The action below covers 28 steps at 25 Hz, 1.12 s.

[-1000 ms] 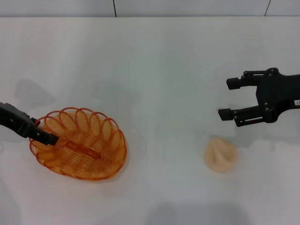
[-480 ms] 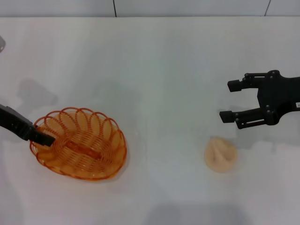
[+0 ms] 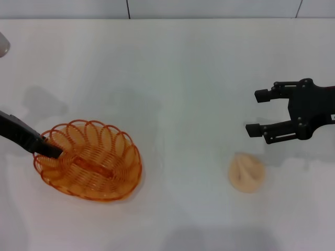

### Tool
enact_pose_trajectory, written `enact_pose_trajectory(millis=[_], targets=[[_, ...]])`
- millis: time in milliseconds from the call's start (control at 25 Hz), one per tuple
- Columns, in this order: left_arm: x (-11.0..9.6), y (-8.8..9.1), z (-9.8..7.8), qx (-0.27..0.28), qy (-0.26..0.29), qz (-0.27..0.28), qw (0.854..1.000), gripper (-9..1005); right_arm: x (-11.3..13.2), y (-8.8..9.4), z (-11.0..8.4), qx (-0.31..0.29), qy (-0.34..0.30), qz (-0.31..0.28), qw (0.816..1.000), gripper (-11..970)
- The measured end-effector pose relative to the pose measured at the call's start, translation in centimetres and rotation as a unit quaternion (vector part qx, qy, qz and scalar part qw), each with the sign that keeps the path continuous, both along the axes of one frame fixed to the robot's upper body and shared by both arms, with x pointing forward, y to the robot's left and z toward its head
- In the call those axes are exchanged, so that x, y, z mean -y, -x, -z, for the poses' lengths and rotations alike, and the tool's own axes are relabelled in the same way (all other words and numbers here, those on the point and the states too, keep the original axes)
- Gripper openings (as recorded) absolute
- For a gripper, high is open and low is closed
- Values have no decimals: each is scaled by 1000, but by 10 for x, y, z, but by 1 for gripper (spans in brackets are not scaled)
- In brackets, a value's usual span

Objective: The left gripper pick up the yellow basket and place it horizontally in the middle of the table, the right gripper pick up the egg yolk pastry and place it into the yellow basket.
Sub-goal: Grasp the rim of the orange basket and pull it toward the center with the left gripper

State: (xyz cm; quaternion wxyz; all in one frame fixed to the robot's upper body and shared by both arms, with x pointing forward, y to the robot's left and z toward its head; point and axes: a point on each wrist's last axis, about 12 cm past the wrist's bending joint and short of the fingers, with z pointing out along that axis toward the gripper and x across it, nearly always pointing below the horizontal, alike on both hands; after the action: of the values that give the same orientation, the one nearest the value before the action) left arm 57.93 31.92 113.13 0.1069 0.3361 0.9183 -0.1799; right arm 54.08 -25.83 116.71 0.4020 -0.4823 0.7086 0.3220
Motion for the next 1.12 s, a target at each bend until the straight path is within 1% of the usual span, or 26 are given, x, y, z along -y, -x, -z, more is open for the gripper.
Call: enact_pose_trajectory(millis=[200, 640, 1120], targets=[[-1, 0, 1, 2, -2, -5, 1000, 354, 0, 0, 0, 1, 0, 0, 1000, 846], [-2, -2, 3, 2, -7, -13, 1000, 286, -1, -1, -1, 1, 0, -1, 1000, 846], [-1, -6, -2, 9, -8, -19, 1000, 118, -1, -2, -2, 5, 1, -2, 1000, 845]])
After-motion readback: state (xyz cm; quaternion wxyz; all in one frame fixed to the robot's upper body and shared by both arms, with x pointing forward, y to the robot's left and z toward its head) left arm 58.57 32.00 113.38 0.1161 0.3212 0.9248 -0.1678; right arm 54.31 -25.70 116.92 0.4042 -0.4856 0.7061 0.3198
